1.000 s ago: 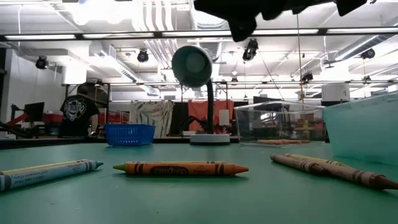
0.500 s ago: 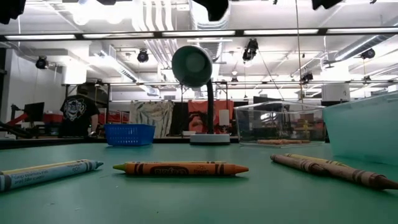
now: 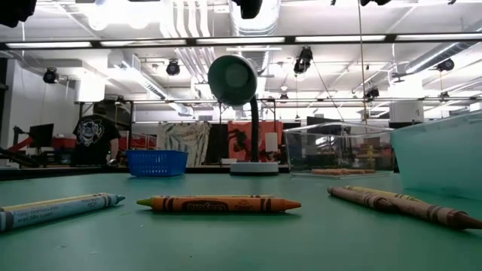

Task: Sort crayons
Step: Put the orange crayon into the transparent bin

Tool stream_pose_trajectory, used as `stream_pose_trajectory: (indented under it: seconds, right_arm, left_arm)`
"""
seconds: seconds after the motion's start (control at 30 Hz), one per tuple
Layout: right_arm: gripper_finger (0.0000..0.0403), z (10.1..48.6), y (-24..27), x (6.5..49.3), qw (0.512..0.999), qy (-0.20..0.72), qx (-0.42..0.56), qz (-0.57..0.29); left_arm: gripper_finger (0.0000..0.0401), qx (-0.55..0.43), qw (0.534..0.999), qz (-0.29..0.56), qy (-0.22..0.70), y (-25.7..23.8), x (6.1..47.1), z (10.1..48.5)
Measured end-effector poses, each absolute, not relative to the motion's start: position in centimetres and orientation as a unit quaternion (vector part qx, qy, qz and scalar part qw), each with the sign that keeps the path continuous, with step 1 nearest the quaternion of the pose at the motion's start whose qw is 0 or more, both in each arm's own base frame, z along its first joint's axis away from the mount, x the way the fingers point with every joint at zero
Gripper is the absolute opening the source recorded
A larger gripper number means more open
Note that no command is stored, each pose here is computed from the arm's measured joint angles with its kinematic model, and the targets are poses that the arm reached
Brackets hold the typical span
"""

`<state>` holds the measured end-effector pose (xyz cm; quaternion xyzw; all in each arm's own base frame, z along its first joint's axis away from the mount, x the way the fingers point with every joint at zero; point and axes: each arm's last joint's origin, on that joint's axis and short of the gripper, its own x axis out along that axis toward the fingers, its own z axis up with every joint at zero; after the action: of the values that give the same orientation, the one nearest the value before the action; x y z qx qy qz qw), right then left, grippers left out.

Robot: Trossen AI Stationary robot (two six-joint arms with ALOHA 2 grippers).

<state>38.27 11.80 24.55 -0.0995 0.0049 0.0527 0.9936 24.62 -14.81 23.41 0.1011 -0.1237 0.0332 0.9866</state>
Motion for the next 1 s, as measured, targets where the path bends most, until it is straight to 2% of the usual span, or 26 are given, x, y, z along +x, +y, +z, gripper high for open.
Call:
stream_pose_trajectory:
  seconds: [0.2,0.27,0.5,0.63,0.8,1.0]
  right_arm:
    - [0.0041,24.5,11.8,38.2,0.994,0.006,-0.099,0.053]
    - [0.0020,24.5,11.8,38.2,0.993,0.006,-0.101,0.053]
    - [0.0017,24.7,11.5,38.2,0.994,0.009,-0.093,0.050]
    - [0.0017,25.5,10.2,37.6,0.995,0.049,-0.085,0.018]
    - [0.0016,27.3,7.0,36.0,0.971,0.202,-0.083,-0.092]
    - [0.0016,29.5,1.7,32.1,0.882,0.381,-0.054,-0.271]
  left_arm:
    - [0.0021,0.094,0.988,0.033,-0.121,-14.7,24.6,23.3]
    - [0.0032,0.093,0.988,0.033,-0.121,-14.8,24.6,23.3]
    - [0.0081,0.092,0.988,0.032,-0.121,-14.5,24.2,23.3]
    - [0.0106,0.083,0.988,0.050,-0.122,-14.0,23.6,23.7]
    - [0.0125,0.080,0.986,0.100,-0.103,-13.3,23.0,24.1]
    - [0.0127,0.080,0.986,0.099,-0.103,-13.0,22.5,24.6]
